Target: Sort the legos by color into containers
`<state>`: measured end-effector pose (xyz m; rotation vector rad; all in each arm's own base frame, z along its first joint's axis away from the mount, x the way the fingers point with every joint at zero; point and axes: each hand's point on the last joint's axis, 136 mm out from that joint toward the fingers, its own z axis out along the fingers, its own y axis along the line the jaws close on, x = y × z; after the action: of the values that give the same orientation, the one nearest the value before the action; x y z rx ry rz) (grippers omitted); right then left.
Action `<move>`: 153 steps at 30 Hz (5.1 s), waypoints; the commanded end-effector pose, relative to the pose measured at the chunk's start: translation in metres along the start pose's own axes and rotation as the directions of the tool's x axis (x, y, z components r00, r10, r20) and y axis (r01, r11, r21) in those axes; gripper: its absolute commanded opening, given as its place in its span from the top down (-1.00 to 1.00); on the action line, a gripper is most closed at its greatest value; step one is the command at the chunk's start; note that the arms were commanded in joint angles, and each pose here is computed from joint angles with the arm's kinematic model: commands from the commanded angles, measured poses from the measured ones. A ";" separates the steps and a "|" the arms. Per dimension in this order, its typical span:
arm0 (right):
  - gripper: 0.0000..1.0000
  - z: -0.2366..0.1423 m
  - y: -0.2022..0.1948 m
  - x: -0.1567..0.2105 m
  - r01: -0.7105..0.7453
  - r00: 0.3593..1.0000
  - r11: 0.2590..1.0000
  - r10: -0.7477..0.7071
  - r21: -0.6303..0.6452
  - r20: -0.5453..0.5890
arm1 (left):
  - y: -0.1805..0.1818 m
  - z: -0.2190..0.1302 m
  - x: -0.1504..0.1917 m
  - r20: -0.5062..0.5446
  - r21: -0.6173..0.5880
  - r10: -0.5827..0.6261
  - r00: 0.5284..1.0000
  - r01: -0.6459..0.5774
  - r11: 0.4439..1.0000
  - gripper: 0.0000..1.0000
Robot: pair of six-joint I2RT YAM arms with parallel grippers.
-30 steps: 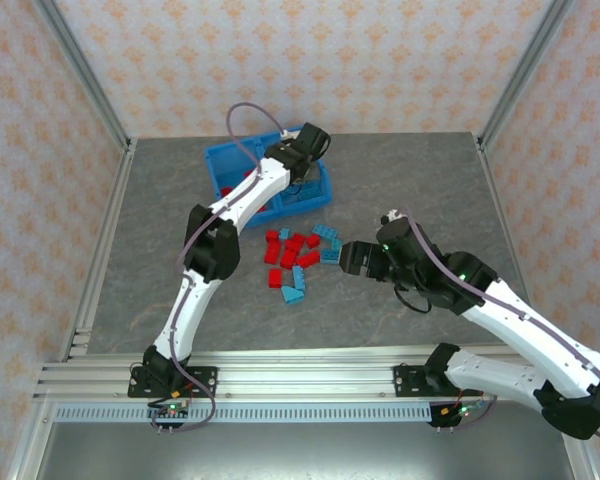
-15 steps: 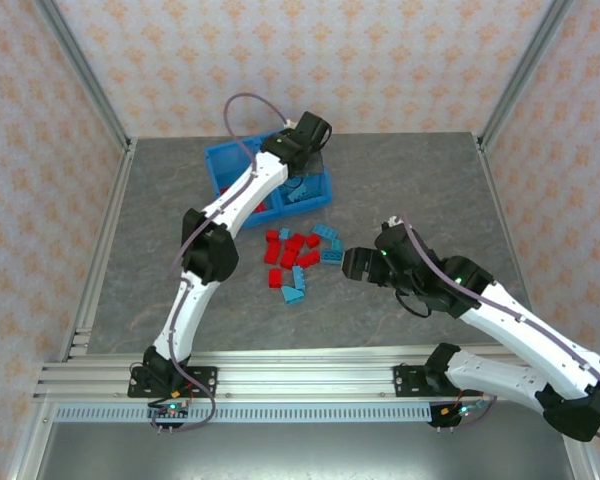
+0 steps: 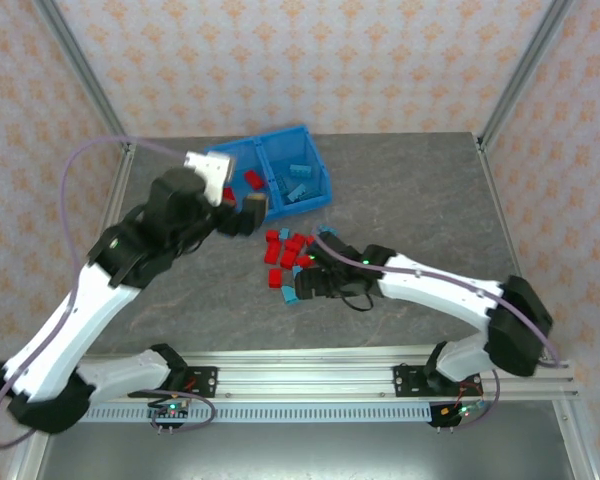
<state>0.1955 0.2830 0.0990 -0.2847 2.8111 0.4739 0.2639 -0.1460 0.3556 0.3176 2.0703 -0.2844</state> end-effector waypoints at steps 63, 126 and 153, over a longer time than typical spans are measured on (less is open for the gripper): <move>-0.48 0.037 -0.008 -0.338 -0.139 0.922 0.988 0.106 0.065 0.371 | -0.024 0.017 0.135 0.027 0.263 0.266 0.964 -0.263 0.928 -1.00; 0.52 -0.047 -0.007 -0.212 0.017 0.881 0.974 -0.122 0.226 0.457 | -0.014 0.026 0.184 -0.168 0.296 0.436 0.884 -0.376 0.878 -1.00; 0.03 0.001 -0.001 -0.350 -0.041 0.886 0.993 -0.018 0.115 0.463 | -0.014 0.029 0.184 -0.174 0.294 0.434 0.884 -0.374 0.879 -1.00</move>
<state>0.5433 0.3432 0.1536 -0.0896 2.3905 0.2944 0.1929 -0.1523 0.1818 0.9710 2.1395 -0.2863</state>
